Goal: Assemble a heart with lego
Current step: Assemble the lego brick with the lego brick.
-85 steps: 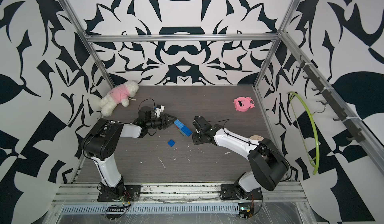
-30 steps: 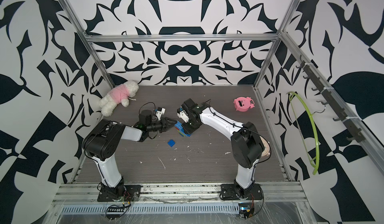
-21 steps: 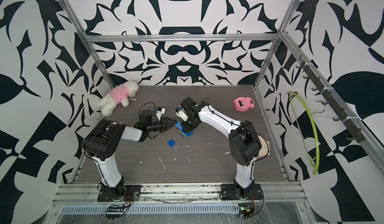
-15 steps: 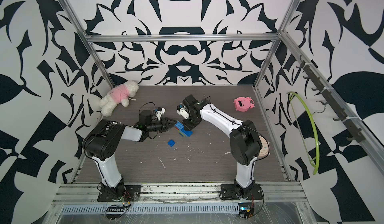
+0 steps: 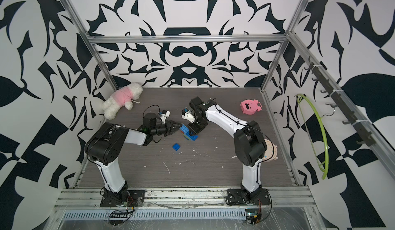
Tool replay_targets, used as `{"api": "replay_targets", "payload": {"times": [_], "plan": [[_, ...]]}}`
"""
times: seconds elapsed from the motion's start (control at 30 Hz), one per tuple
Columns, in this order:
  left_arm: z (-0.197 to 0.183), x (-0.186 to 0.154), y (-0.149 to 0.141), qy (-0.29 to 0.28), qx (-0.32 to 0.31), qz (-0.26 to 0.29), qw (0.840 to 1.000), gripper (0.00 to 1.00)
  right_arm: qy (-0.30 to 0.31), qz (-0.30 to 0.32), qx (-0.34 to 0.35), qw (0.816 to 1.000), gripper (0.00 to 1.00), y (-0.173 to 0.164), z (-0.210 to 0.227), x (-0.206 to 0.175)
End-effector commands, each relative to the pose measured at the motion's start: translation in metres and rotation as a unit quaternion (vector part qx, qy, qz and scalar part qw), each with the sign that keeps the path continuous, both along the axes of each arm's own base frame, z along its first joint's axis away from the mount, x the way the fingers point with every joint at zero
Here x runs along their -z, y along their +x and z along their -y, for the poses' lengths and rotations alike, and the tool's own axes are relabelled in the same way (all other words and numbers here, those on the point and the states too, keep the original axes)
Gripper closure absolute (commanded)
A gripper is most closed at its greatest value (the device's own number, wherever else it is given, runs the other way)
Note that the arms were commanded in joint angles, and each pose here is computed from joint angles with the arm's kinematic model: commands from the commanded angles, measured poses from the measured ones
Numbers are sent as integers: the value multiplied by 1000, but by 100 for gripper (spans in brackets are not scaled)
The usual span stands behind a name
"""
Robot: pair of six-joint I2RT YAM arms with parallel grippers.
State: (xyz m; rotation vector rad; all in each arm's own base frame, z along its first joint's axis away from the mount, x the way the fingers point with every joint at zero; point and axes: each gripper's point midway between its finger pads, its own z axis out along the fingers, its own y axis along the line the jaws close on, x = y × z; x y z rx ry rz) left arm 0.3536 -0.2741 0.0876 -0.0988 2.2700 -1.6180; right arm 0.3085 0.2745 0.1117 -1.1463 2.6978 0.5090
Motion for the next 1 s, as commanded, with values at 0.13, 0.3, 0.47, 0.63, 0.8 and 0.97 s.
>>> {"api": "replay_targets", "payload": {"times": [0.13,0.3,0.47,0.63,0.8,0.97], "plan": [[1,2,-3,3,6,1,1000,66,-21,-9,-11,1000,81,-6,5,-2],[0,3,-5,5,5,0,1000,66,-51,-6,-16,999,81,-7,9,4],[0,5,-4,1,4,-1,1000,66,-42,1,-5,999,80,-5,3,6],[-1,3,-5,2,1,1,1000,66,-24,-4,-5,1000,81,-9,-5,7],[0,0,-3,-1,1,3,1000,66,-49,-6,-2,999,81,-13,5,15],[0,4,-3,0,2,-1,1000,66,-92,-3,-1,996,81,-16,20,24]]}}
